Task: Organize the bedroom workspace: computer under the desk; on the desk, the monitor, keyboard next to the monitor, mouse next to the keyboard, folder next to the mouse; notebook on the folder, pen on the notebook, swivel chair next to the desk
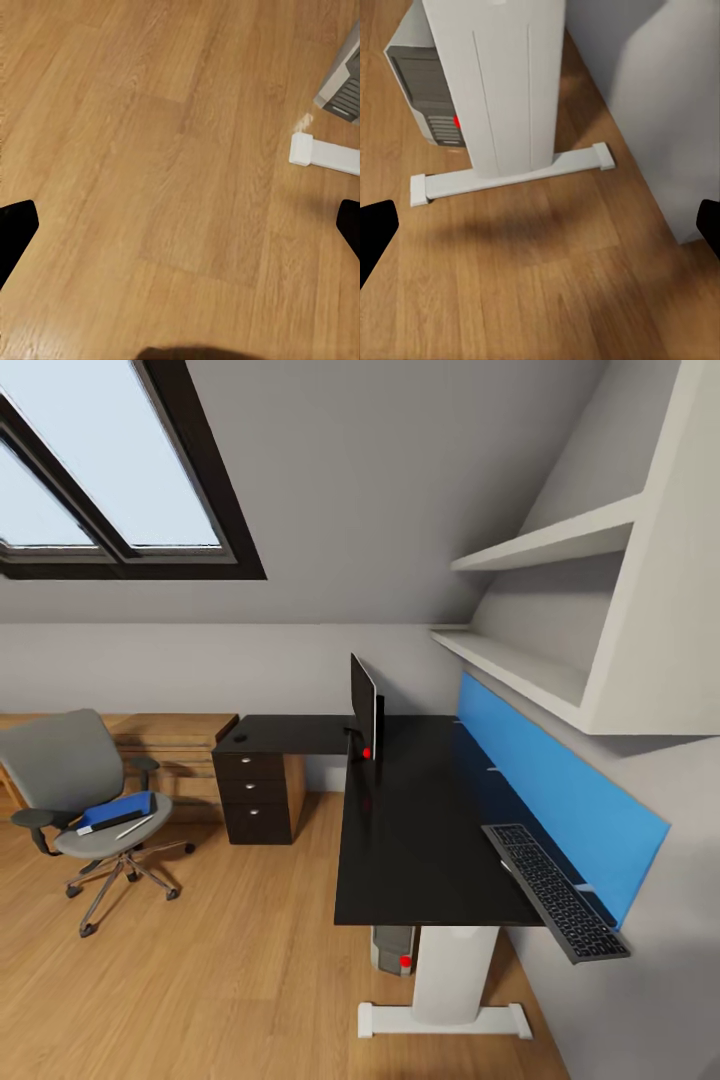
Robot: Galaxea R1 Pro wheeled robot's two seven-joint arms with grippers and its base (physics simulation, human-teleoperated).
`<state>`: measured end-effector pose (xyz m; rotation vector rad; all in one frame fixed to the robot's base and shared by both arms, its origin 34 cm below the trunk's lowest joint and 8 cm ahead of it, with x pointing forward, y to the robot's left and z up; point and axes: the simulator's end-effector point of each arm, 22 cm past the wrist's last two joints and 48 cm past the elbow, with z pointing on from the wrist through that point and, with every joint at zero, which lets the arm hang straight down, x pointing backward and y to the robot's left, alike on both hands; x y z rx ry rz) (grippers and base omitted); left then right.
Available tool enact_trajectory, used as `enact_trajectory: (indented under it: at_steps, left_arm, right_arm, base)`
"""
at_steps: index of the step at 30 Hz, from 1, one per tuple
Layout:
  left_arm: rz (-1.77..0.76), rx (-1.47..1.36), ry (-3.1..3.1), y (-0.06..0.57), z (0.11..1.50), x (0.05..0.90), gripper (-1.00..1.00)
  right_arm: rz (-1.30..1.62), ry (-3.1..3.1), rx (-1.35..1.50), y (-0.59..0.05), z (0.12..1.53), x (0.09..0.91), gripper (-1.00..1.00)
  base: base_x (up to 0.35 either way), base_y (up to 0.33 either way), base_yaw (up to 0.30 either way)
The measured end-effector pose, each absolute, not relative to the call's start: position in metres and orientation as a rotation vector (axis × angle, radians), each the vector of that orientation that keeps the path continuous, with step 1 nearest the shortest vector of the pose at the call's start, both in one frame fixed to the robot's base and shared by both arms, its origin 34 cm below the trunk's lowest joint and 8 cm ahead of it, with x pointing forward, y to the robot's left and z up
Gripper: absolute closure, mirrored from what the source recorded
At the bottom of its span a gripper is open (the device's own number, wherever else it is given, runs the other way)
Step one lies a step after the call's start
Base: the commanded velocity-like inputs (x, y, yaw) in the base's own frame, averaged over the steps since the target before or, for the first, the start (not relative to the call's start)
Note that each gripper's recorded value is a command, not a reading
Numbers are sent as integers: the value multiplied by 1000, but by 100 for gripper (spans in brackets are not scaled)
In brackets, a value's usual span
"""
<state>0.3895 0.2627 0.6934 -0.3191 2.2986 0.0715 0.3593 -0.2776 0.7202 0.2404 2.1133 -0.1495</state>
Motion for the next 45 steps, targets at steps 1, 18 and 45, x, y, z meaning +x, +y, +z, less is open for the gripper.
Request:
enact_trajectory:
  at_steps: [1, 18, 45]
  left_arm:
    - [72, -320, 2298, 263, 694, 389, -100]
    - [72, -321, 2299, 263, 697, 387, -100]
    - [79, -324, 2297, 267, 697, 387, -100]
  right_arm:
    - [-150, 2114, 242, -278, 721, 359, -100]
    - [-136, 2149, 220, -273, 717, 356, -100]
    - [83, 2375, -50, -162, 837, 545, -100]
  base:
    - [0, 0, 0]
    - [0, 0, 0]
    - [0, 0, 0]
